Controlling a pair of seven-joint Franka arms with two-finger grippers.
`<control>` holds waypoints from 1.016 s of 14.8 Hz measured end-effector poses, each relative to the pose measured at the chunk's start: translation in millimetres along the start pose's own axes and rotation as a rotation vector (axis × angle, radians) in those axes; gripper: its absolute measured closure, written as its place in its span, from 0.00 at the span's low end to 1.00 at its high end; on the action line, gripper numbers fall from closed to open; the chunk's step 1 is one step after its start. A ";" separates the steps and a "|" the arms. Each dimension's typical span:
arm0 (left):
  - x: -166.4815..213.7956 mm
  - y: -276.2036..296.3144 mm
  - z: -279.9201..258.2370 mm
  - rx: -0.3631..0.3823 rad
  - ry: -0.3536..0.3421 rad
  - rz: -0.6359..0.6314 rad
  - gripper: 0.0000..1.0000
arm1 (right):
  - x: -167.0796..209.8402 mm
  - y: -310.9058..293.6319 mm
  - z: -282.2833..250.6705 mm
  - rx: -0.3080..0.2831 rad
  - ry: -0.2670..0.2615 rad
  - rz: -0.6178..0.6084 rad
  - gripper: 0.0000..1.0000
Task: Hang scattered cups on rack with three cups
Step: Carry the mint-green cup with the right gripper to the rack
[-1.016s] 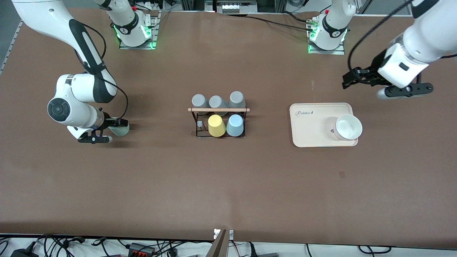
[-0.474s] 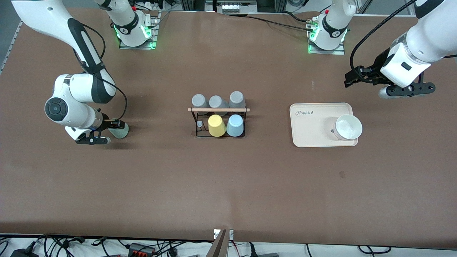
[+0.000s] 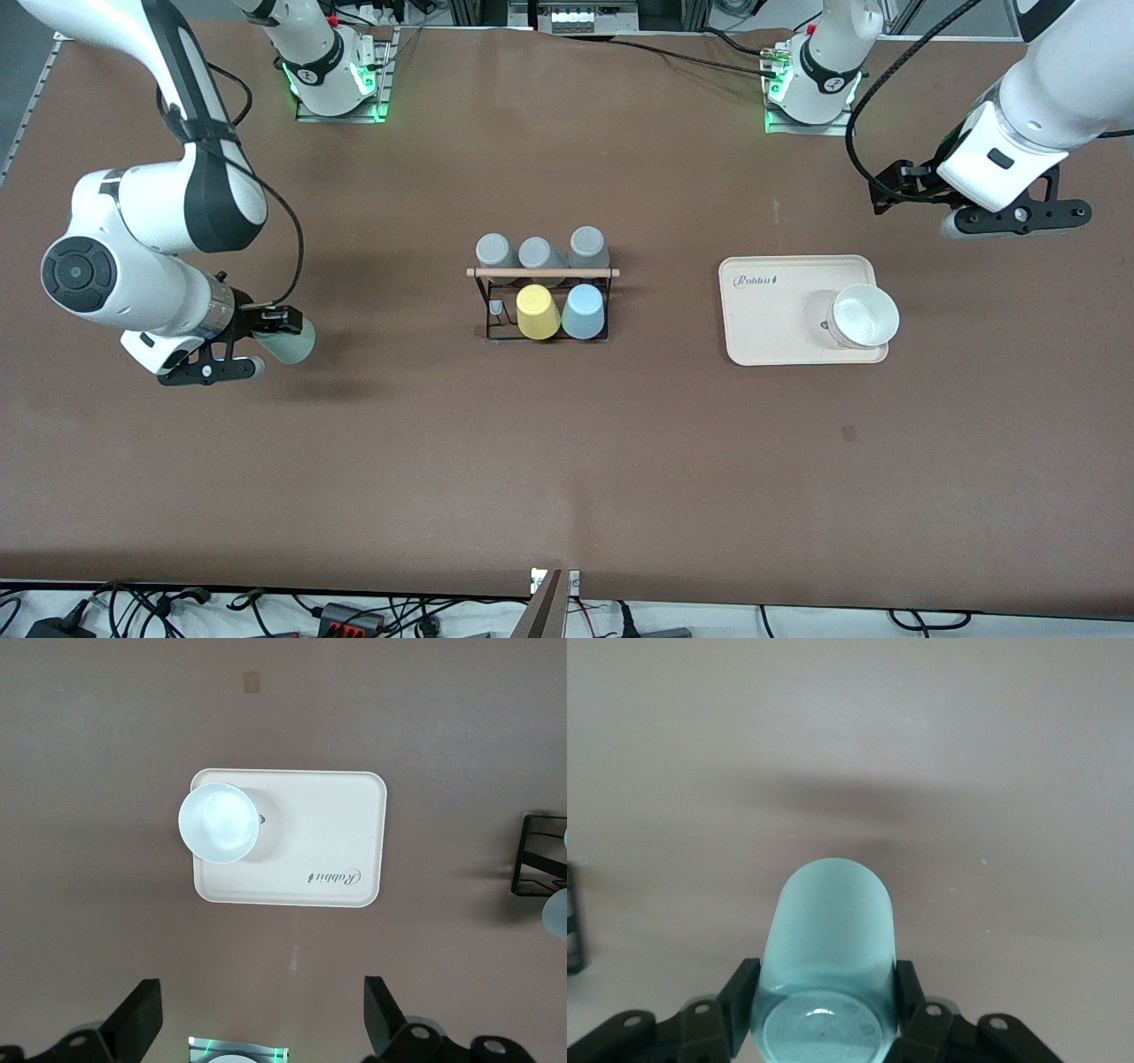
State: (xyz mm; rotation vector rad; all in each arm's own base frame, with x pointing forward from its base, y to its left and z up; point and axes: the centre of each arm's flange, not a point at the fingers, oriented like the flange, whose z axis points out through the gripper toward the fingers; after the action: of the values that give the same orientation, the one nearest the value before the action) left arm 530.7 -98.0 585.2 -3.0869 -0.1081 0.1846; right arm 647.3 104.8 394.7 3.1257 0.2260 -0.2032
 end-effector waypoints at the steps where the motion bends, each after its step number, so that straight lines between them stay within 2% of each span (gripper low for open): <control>1: 0.3 0.6 -0.6 -0.001 0.004 0.001 0.00 | 3.7 -18.1 -10.8 -0.001 0.004 -0.034 0.34; 5: 0.5 0.6 -1.7 -0.002 0.008 0.003 0.00 | 6.9 -106.9 -16.6 -0.013 0.016 -0.172 0.34; 7: 0.1 0.2 -3.0 -0.002 0.008 0.005 0.00 | 2.8 -143.1 -22.2 -0.017 0.030 -0.200 0.34; 10: -0.6 0.5 -4.2 -0.040 -0.004 0.000 0.00 | -2.1 -171.1 -32.4 -0.016 0.050 -0.150 0.34; 15: 0.9 -7.3 -6.3 -0.049 -0.004 -0.015 0.00 | -16.2 -229.5 -33.9 -0.012 0.070 -0.043 0.34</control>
State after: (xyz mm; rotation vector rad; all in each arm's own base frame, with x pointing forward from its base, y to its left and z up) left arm 531.8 -91.0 591.7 -3.1337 -0.1386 0.1907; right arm 602.8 329.9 432.2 3.1211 0.2934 -0.0926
